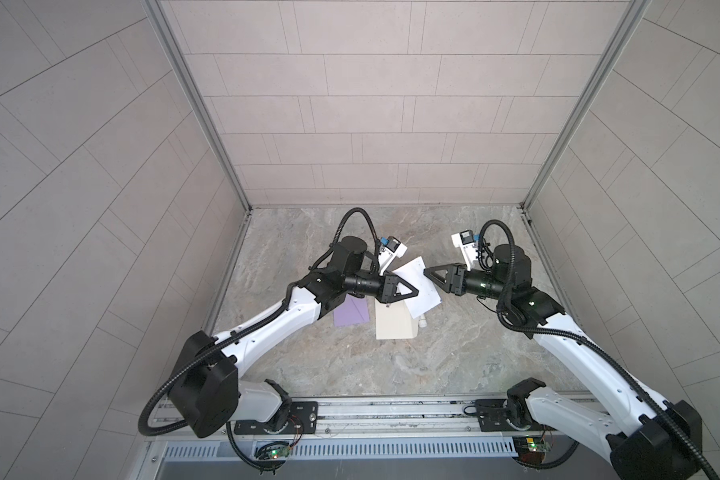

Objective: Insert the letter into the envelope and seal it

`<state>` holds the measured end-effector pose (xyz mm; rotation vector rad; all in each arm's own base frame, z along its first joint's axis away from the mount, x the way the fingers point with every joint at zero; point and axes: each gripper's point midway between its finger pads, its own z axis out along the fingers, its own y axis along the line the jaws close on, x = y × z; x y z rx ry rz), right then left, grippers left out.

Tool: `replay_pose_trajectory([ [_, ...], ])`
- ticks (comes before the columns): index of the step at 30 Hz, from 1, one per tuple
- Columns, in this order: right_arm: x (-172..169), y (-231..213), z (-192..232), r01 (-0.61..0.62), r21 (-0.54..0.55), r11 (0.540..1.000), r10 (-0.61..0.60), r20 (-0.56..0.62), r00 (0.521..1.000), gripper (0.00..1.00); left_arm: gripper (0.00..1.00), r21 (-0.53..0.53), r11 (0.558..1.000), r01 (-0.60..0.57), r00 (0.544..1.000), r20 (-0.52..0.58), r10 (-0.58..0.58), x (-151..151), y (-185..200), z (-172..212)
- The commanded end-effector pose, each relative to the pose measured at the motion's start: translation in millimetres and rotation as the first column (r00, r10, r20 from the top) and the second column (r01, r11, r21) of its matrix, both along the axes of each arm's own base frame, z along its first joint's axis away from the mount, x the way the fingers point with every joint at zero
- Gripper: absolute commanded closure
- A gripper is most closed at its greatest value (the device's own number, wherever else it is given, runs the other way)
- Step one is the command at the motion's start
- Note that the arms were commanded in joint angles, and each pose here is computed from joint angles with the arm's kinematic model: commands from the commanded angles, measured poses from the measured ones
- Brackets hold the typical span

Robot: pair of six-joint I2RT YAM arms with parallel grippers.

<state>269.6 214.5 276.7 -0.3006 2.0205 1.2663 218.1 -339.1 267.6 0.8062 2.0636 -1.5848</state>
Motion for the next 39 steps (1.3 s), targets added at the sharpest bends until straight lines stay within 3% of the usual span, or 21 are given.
replay_pose_trajectory([
  [1, -26, 13, 6, -0.177, 0.01, 0.984, 0.177, 0.02, 0.984, 0.6, 1.0, -0.016, 0.997, 0.082, 0.996, 0.042, -0.081, -14, 2, 17],
  [5, -39, 19, 17, -0.239, 0.026, 0.971, 0.237, 0.051, 0.97, 0.71, 1.0, 0.026, 0.996, 0.086, 0.995, 0.054, -0.087, -11, 1, 13],
  [9, -50, 23, 23, -0.271, 0.027, 0.962, 0.269, 0.063, 0.961, 0.73, 1.0, 0.051, 0.995, 0.084, 0.995, 0.057, -0.087, -7, 0, 9],
  [13, -55, 21, 21, -0.27, 0.002, 0.963, 0.269, 0.063, 0.961, 0.65, 1.0, 0.056, 0.994, 0.092, 0.994, 0.058, -0.095, -6, -1, 10],
  [20, -41, 17, 9, -0.241, -0.018, 0.97, 0.24, -0.026, 0.97, 0.4, 1.0, 0.07, 0.991, 0.114, 0.991, 0.057, -0.118, -13, 2, 11],
  [28, -40, 12, 9, -0.278, -0.007, 0.961, 0.278, -0.022, 0.96, 0.39, 1.0, 0.049, 0.989, 0.136, 0.987, 0.083, -0.14, -24, 8, 20],
  [39, -68, 20, 21, -0.398, 0.018, 0.917, 0.398, 0.036, 0.917, 0.48, 1.0, 0.007, 0.989, 0.15, 0.98, 0.132, -0.15, -30, 10, 26],
])
